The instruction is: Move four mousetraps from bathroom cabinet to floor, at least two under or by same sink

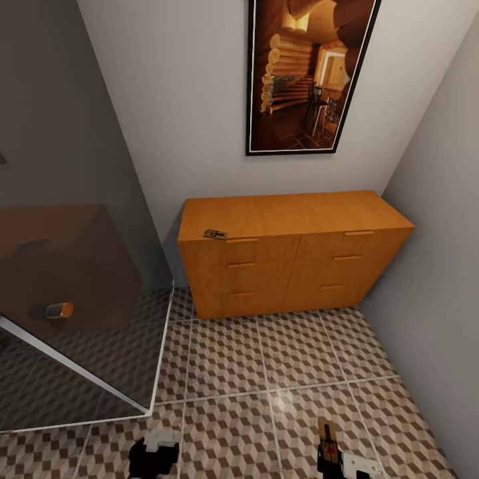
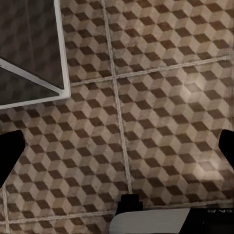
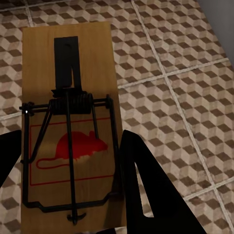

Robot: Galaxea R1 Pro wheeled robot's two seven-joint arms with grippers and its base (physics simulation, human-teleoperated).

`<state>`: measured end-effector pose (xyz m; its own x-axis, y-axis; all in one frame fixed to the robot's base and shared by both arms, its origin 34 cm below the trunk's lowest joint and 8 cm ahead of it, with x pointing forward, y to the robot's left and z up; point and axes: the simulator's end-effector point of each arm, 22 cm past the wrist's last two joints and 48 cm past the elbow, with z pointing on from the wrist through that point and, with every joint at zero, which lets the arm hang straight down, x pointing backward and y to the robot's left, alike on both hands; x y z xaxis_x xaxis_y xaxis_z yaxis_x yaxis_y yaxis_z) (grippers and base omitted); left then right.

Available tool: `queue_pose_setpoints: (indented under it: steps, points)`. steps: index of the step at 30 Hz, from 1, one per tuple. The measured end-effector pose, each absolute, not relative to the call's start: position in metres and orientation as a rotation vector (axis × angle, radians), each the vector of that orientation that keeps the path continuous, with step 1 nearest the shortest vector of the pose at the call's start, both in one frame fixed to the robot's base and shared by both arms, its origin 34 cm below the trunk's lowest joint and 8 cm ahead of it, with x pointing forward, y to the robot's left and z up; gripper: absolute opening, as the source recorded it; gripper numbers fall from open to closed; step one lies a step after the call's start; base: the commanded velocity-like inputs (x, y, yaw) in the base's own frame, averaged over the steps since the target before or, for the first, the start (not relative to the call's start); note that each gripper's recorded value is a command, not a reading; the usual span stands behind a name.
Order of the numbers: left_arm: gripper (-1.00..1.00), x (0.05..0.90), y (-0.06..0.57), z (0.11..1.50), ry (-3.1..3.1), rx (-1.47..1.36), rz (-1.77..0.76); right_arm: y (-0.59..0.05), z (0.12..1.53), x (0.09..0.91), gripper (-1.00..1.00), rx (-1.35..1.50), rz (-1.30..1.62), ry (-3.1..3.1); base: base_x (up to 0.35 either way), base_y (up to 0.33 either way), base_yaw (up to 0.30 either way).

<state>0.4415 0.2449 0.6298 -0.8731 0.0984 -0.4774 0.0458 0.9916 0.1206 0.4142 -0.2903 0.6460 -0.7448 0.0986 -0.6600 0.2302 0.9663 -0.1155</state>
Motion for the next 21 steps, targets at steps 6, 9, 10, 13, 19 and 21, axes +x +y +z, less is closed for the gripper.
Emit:
queue_pose_setpoints:
  steps: [6, 9, 10, 13, 19, 21]
  points:
    - [1.0, 0.453, 0.234, 0.634, 2.648, 0.108, 0.126, -0.289, 0.645, 0.414, -1.0, 0.223, -0.237, 2.416, 0.0, 0.0, 0.0]
    - [1.0, 0.457, 0.23, 0.636, 2.657, 0.113, 0.116, -0.29, 0.645, 0.414, -1.0, 0.221, -0.234, 2.417, 0.0, 0.0, 0.0]
    - [1.0, 0.457, 0.229, 0.636, 2.658, 0.114, 0.115, -0.29, 0.645, 0.414, -1.0, 0.221, -0.234, 2.417, 0.0, 0.0, 0.0]
    - [1.0, 0.458, 0.228, 0.636, 2.66, 0.115, 0.113, -0.289, 0.645, 0.414, -1.0, 0.219, -0.231, 2.418, 0.0, 0.0, 0.0]
    - [1.0, 0.463, 0.225, 0.639, 2.652, 0.113, 0.105, -0.288, 0.645, 0.414, -1.0, 0.221, -0.229, 2.419, 0.0, 0.0, 0.0]
    - [1.0, 0.465, 0.224, 0.64, 2.647, 0.111, 0.1, -0.288, 0.645, 0.414, -1.0, 0.221, -0.229, 2.42, 0.0, 0.0, 0.0]
